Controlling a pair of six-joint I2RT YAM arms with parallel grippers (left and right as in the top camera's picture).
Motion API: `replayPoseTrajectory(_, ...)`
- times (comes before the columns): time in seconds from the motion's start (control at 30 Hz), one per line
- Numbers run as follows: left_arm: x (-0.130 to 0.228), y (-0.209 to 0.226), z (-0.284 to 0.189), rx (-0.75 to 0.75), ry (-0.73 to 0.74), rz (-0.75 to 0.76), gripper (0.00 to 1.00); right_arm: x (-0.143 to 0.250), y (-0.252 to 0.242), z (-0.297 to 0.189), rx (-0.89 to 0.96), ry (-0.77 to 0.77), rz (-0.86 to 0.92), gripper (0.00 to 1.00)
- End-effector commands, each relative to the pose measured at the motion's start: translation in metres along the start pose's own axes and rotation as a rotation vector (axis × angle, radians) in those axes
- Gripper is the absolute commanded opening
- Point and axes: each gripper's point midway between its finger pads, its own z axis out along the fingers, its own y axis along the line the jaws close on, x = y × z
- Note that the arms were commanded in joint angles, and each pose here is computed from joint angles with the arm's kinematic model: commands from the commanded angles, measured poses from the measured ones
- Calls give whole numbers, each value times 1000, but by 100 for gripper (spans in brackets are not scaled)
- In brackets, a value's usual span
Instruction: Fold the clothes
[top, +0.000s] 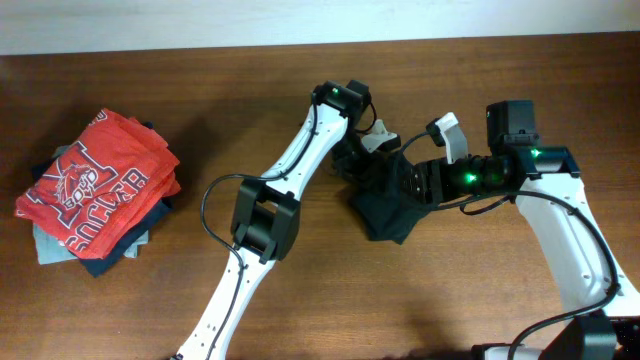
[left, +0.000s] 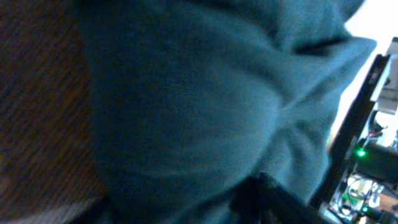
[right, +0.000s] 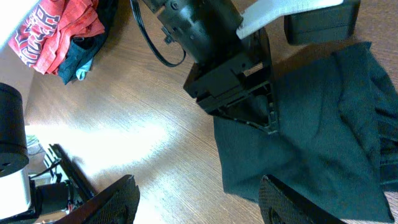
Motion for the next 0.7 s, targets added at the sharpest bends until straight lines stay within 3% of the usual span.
replayPoseTrajectory(0.0, 7, 6, 29, 31, 48, -10, 38, -1, 2, -4, 6, -12, -14, 66)
replayPoseTrajectory(0.17, 5, 5, 29, 39, 40, -6, 0, -1, 3, -4, 5, -11, -13, 66)
replayPoseTrajectory(0.67, 19, 38, -7, 71, 13, -135, 0, 2, 3, -4, 4, -4, -6, 66)
